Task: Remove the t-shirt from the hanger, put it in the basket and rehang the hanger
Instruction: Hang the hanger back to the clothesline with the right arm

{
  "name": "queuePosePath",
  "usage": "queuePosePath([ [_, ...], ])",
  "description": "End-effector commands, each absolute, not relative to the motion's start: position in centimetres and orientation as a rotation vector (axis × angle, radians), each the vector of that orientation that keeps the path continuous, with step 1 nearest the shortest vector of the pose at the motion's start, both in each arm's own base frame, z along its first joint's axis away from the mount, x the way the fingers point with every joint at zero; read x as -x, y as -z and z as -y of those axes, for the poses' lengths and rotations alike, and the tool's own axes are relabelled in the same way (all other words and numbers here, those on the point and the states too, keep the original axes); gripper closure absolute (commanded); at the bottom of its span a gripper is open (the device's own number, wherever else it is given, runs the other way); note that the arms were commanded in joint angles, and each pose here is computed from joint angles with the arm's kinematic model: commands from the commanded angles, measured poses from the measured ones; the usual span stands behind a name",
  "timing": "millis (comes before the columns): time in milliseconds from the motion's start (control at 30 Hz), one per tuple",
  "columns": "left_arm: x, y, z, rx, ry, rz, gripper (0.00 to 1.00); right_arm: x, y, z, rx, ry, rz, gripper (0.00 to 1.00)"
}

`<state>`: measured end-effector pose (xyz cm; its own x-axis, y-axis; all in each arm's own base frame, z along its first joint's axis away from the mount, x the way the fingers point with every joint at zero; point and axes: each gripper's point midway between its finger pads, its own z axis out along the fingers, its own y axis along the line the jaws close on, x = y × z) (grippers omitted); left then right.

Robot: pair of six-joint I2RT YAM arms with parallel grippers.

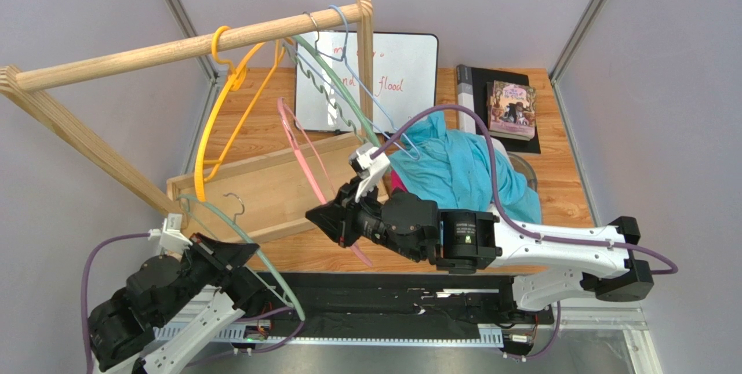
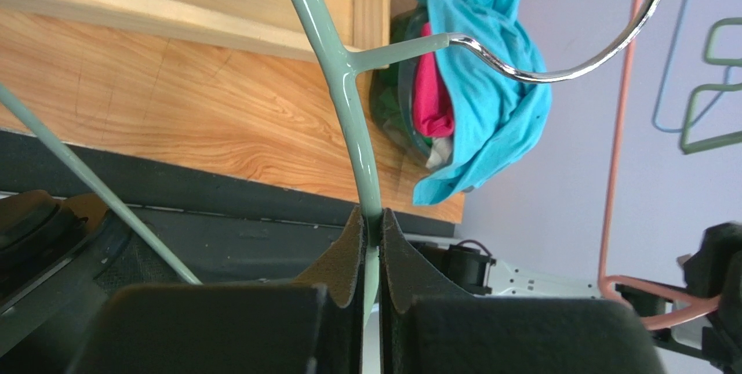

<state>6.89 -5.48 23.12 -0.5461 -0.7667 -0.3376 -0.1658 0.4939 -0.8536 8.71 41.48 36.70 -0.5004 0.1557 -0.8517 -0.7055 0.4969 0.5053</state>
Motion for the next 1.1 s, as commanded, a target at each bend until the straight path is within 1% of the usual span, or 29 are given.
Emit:
queuePosePath([
  [0,-4.9,-23.2,2.2,0.756,1.057,-1.890,1.00,-10.6,-43.4,-42.5,0.422,-1.197,-1.682,1.00],
  [33,-4.9,-23.3,2.2,0.755,1.059,-1.887,1.00,-10.8,-44.9,-42.3,0.416,-1.200,-1.663,1.00],
  [133,-4.7,-23.3,2.4,0.740,1.067,-1.896,1.00,-11.7,-46.6,-42.6,0.399,-1.186,-1.661,1.00],
  [267,-5.0,-23.7,3.7,0.702,1.120,-1.898,1.00,-12.9,-46.8,-42.5,0.380,-1.144,-1.695,1.00],
  [433,-5.5,-23.6,6.9,0.628,1.224,-1.940,1.00,-14.0,-47.6,-43.1,0.392,-1.151,-1.643,1.00],
  [500,-5.5,-24.4,8.4,0.581,1.308,-1.935,1.00,-14.7,-47.9,-43.2,0.396,-1.151,-1.632,1.00],
  [600,-5.8,-24.5,10.3,0.536,1.376,-1.952,1.00,-15.5,-49.4,-43.3,0.384,-1.174,-1.584,1.00],
  [700,-6.1,-24.5,11.4,0.507,1.405,-1.962,1.00,-16.3,-50.3,-43.4,0.381,-1.157,-1.564,1.00],
  [900,-6.6,-24.7,11.8,0.504,1.400,-1.955,1.00,-18.4,-49.9,-43.9,0.356,-1.134,-1.581,1.00],
  [1067,-6.9,-25.1,12.3,0.494,1.415,-1.951,1.00,-20.5,-49.6,-44.8,0.325,-1.177,-1.607,1.00],
])
